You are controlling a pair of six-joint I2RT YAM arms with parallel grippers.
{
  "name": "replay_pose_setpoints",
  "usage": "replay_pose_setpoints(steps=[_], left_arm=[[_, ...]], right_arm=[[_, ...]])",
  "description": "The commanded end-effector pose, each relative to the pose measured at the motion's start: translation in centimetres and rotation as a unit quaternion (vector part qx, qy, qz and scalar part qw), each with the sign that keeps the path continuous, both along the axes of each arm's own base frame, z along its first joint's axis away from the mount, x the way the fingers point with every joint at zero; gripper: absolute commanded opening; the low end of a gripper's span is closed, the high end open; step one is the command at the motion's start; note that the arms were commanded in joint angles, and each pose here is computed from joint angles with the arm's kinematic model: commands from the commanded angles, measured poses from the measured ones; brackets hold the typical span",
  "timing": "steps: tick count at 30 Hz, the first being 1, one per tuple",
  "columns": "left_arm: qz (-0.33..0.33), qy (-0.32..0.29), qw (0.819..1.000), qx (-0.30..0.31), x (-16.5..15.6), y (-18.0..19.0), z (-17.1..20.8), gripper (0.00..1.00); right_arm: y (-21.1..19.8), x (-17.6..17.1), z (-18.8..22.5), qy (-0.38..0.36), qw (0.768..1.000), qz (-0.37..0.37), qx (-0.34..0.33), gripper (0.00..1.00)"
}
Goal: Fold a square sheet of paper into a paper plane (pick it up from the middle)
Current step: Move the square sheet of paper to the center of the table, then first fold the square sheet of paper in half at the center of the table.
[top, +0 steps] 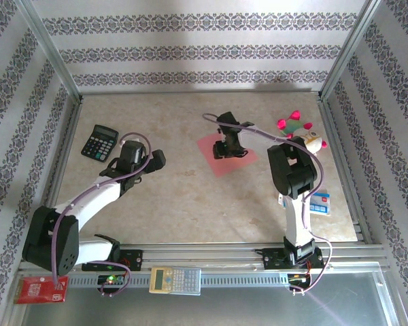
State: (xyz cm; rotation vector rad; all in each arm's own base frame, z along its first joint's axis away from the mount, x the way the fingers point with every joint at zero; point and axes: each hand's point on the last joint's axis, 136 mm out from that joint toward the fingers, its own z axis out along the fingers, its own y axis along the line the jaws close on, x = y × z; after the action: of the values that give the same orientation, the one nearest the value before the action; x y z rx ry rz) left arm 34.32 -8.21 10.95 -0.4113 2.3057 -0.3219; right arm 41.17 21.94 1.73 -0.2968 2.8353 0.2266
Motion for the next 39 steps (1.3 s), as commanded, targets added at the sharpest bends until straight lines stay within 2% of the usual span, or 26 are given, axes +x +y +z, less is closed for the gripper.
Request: replay_pose_setpoints(steps=[1,4,8,13,16,20,22,26,33,39], left_arm=[[0.051,0.01,0.999,0.015,-1.6,2.8,-0.5,1.0],[0.073,0.005,0.997,0.003,-2.6,3.9,-0.3,1.0],[0.071,0.001,0.997,-0.006,-3.8,3.9,0.3,1.0],[0.027,0.002,0.999,-0.03,-4.4,1.8,1.1,1.0],[-0.017,0.011,1.0,-0.014,-4.6,-0.5,1.6,1.0],[-0.095,0.037,0.994,0.031,-4.4,-4.6,1.8,1.0],[-0.128,0.058,0.988,0.068,-4.3,-6.5,1.5,1.0],[-0.214,0.135,0.957,0.139,-4.1,-10.4,-1.1,1.0],[-0.29,0.247,0.906,0.185,-2.8,-13.0,-5.0,1.0],[-0.312,0.286,0.886,0.188,-1.8,-14.6,-6.9,1.0]], right_arm=[[3.2,-5.1,-2.2,0.074,0.992,0.104,-0.009,0.55],[7.1,-7.1,-1.7,0.075,0.982,0.17,0.013,0.54],[10.6,-9.6,-0.6,0.075,0.967,0.244,0.026,0.54],[11.5,-9.2,3.6,0.041,0.967,0.238,0.082,0.57],[10.9,-8.4,8.0,0.003,0.966,0.207,0.152,0.6],[6.2,-6.6,12.2,-0.039,0.966,0.107,0.232,0.64],[2.5,-5.9,12.6,-0.055,0.967,0.041,0.247,0.68],[-5.3,-5.4,13.2,-0.108,0.961,-0.073,0.243,0.79],[-11.2,-7.1,12.6,-0.16,0.958,-0.133,0.198,0.93],[-11.8,-7.6,12.3,-0.17,0.955,-0.14,0.201,0.98]])
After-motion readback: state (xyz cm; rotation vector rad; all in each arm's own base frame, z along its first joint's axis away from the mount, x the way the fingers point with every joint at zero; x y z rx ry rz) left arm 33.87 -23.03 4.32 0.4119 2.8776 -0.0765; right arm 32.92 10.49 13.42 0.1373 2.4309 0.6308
